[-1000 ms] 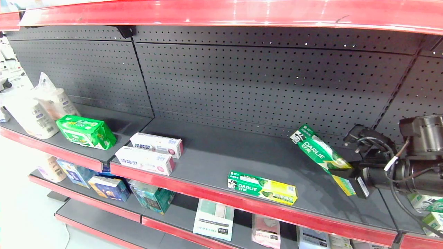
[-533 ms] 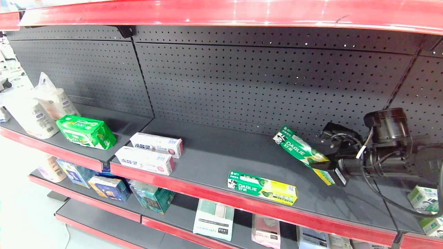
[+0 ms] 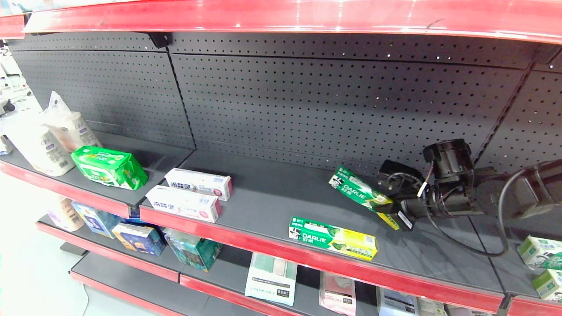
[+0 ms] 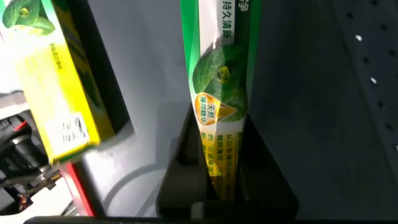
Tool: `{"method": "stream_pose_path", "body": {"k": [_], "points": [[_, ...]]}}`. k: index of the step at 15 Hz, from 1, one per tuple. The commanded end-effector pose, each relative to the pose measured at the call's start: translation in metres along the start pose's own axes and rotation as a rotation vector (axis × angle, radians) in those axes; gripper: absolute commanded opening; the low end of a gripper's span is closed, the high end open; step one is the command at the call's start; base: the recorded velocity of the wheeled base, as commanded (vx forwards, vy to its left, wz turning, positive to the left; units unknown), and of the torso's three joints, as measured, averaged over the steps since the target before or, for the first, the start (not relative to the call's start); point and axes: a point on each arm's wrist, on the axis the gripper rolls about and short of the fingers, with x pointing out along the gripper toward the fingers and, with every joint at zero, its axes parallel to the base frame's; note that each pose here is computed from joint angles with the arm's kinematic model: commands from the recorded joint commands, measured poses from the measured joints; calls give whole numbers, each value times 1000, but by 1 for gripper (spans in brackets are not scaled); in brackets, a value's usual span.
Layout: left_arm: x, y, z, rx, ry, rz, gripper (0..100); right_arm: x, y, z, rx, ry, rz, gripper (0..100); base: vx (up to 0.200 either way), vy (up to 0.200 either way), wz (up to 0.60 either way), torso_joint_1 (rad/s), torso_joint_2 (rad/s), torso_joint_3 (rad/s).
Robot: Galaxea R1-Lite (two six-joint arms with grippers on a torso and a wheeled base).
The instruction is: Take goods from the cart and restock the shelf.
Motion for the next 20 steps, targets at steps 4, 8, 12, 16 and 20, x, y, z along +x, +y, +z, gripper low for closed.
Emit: {"method": "stream_pose_path", "body": {"k": [4,8,12,16,20], "points": [[0,0,0,0,-1,0,100,28,3,4,-110,44,7,0,0,0,0,0,0,0],[0,0,0,0,-3,0,100,31,0,12,-196,56,-29,0,0,0,0,0,0,0],[0,0,0,0,-1,0,100,34,12,19,-224,65,-24,0,0,0,0,0,0,0],[0,0,0,0,-1,0,100,38,23,24,-247,65,1,0,0,0,0,0,0,0],[0,0,0,0,-1,0,100,42,27,24,-262,94,-15,0,0,0,0,0,0,0]]}}
